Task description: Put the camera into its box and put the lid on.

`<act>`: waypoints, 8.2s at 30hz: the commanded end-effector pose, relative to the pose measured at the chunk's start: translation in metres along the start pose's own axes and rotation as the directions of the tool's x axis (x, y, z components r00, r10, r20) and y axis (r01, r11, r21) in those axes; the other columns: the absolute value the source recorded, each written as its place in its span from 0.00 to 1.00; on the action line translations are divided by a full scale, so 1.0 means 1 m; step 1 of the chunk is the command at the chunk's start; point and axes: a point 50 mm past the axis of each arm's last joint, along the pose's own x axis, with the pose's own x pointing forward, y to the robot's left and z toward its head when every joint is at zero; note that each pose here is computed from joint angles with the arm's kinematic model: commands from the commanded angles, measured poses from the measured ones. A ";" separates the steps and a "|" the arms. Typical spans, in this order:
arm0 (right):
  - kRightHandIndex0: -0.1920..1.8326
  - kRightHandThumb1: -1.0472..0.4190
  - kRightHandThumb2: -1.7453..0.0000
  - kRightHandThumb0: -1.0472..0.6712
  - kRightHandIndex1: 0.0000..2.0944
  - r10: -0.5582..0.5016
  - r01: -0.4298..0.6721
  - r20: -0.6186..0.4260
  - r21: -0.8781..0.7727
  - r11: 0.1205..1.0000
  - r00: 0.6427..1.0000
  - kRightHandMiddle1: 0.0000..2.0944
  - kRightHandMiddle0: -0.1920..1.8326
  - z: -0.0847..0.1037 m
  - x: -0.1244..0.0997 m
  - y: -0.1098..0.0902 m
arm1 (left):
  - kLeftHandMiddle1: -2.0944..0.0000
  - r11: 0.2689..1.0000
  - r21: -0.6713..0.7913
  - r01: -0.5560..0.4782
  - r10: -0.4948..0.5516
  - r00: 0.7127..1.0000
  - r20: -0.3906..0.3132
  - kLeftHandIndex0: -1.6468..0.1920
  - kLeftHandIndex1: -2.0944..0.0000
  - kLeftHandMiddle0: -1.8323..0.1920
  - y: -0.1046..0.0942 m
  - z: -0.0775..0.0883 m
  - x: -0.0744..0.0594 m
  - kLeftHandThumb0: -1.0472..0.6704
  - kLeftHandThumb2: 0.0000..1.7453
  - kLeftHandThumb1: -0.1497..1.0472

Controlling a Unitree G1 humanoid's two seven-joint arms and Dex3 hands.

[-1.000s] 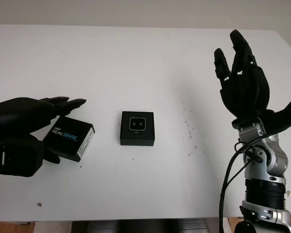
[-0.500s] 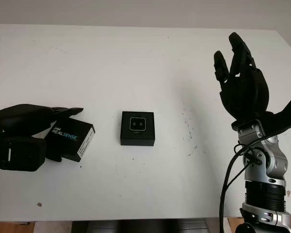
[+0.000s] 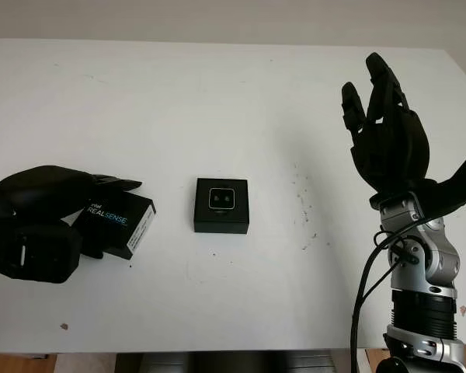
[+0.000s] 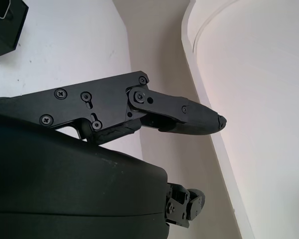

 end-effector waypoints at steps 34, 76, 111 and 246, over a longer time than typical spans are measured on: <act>0.07 0.00 0.68 0.29 0.02 0.096 -0.104 -0.183 -0.033 0.994 0.978 0.17 0.02 -0.046 -0.012 0.017 | 0.22 0.877 -0.357 -0.322 0.315 0.946 -0.079 0.74 0.27 0.72 0.030 0.033 0.011 0.47 0.03 0.94; 0.13 0.00 0.78 0.24 0.04 0.115 -0.142 -0.240 -0.098 0.985 0.964 0.27 0.04 -0.077 -0.024 0.041 | 0.21 0.808 -0.590 0.007 -0.062 0.995 -0.073 0.71 0.25 0.72 0.069 0.066 0.068 0.42 0.03 0.94; 0.15 0.00 0.81 0.24 0.03 0.117 -0.135 -0.192 -0.085 0.987 0.974 0.29 0.04 -0.076 -0.023 0.045 | 0.17 0.675 -0.719 0.166 -0.210 0.977 0.029 0.75 0.20 0.73 0.062 0.099 0.075 0.43 0.03 0.97; 0.18 0.00 0.82 0.28 0.03 0.107 -0.123 -0.176 -0.081 0.989 0.979 0.31 0.05 -0.080 -0.017 0.054 | 1.00 0.930 -0.198 0.311 -0.280 0.945 0.169 1.00 1.00 1.00 0.071 0.141 0.021 0.17 0.30 1.00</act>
